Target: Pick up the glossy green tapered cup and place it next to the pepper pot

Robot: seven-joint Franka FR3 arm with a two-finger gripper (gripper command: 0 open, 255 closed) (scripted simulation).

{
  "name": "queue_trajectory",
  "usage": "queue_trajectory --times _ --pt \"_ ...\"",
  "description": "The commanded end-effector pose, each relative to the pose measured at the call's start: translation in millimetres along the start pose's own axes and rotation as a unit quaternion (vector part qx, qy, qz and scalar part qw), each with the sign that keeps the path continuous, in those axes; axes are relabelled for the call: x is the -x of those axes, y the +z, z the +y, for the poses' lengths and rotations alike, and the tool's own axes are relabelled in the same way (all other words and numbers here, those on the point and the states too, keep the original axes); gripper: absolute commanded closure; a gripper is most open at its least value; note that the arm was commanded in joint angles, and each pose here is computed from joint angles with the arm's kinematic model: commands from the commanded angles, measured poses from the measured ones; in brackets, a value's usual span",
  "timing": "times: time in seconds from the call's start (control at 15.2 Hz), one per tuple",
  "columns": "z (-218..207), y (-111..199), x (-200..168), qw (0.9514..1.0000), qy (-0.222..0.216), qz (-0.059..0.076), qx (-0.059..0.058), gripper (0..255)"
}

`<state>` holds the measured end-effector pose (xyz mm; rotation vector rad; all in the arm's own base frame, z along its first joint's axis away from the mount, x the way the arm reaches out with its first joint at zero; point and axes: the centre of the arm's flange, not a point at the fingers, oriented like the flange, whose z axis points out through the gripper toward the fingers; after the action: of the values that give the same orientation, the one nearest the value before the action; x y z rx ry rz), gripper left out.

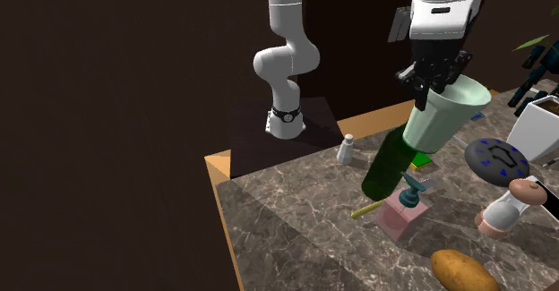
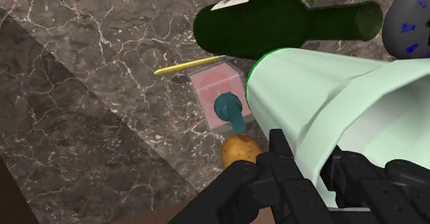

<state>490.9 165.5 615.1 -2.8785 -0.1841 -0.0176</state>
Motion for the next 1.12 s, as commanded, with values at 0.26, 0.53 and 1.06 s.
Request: queue_trajectory --times 0.26,0.53,1.06 --pt "-78 19 -7 1.0000 0.001 0.001 0.000 255" --pt "-129 32 -12 1.0000 0.001 0.001 0.000 255" --pt "-230 59 -22 1.0000 0.001 0.001 0.000 255"
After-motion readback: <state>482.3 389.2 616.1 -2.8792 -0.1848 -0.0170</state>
